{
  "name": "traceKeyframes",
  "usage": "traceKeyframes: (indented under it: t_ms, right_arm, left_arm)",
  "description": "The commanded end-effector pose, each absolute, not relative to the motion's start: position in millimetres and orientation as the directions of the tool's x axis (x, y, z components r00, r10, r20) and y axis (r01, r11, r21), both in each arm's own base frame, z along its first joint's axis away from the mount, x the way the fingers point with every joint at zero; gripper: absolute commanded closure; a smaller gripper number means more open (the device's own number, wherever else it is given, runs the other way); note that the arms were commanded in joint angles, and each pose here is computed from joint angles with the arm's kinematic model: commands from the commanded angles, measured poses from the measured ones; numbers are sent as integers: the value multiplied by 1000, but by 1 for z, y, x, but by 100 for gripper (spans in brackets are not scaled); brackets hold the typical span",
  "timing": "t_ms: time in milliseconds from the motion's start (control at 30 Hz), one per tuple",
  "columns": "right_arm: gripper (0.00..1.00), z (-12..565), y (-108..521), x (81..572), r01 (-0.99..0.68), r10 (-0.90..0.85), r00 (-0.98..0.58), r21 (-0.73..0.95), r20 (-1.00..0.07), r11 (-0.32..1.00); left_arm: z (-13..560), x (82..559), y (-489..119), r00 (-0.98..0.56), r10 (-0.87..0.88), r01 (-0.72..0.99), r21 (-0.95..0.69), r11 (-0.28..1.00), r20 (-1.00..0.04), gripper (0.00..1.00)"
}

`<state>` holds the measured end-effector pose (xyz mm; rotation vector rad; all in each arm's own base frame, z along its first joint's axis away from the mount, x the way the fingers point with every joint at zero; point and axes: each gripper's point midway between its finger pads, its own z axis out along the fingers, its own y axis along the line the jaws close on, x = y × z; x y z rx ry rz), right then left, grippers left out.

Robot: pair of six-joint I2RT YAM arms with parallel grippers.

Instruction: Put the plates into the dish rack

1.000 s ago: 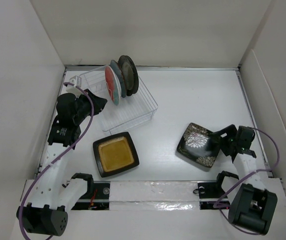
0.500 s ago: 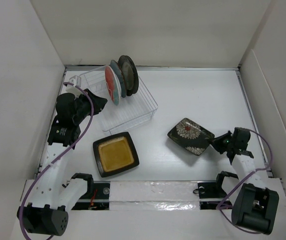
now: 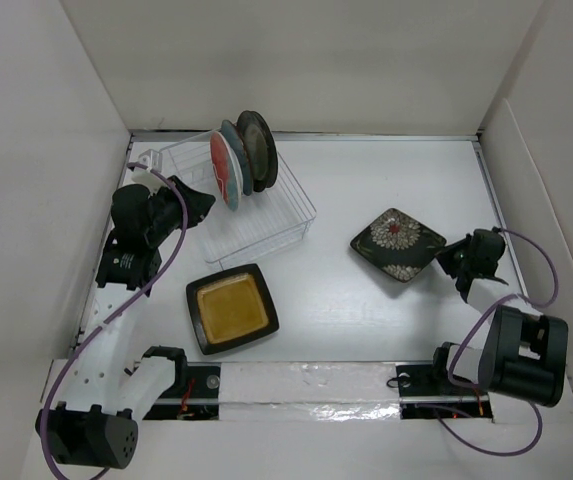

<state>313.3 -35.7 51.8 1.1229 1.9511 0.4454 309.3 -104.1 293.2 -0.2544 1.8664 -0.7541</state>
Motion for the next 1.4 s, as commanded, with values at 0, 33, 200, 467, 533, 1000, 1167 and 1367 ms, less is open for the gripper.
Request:
traceKeyframes:
  t_ms: [0,33,200,467,533,1000,1167,1367]
  right_arm:
    - [99,69,-58,339,521,771,-228,594,-595,612]
    - [98,66,-56,338,524,769,-248,586,-589,618]
    - [71,39,-55,329,568,768,-314,538,-558,623]
    - [42,26,-45,316,576,774,-371,526,-513,625]
    - [40,22,-41,307,578,772,-388,520,-503,629]
    - [67,16,-18,292,535,766,-483,551,-423,641]
    - [71,12,-9,297,513,773,-510,588,-378,626]
    - [89,8,-7,301,509,789,-504,617,-352,600]
  left_arm:
    - [303,313,-106,-389,-500,206,-602,771,-774,90]
    - [302,313,-106,-391,-500,204,-602,772,-773,90]
    - [301,313,-107,-397,-498,207,-604,770,-771,89]
    - [298,312,-108,-405,-497,210,-607,766,-767,89]
    - [298,312,-108,-405,-498,212,-608,765,-767,89]
    - [299,311,-110,-407,-500,219,-613,759,-765,89]
    - [300,311,-110,-409,-499,221,-613,758,-764,89]
    - [300,311,-110,-408,-498,221,-612,759,-765,89]
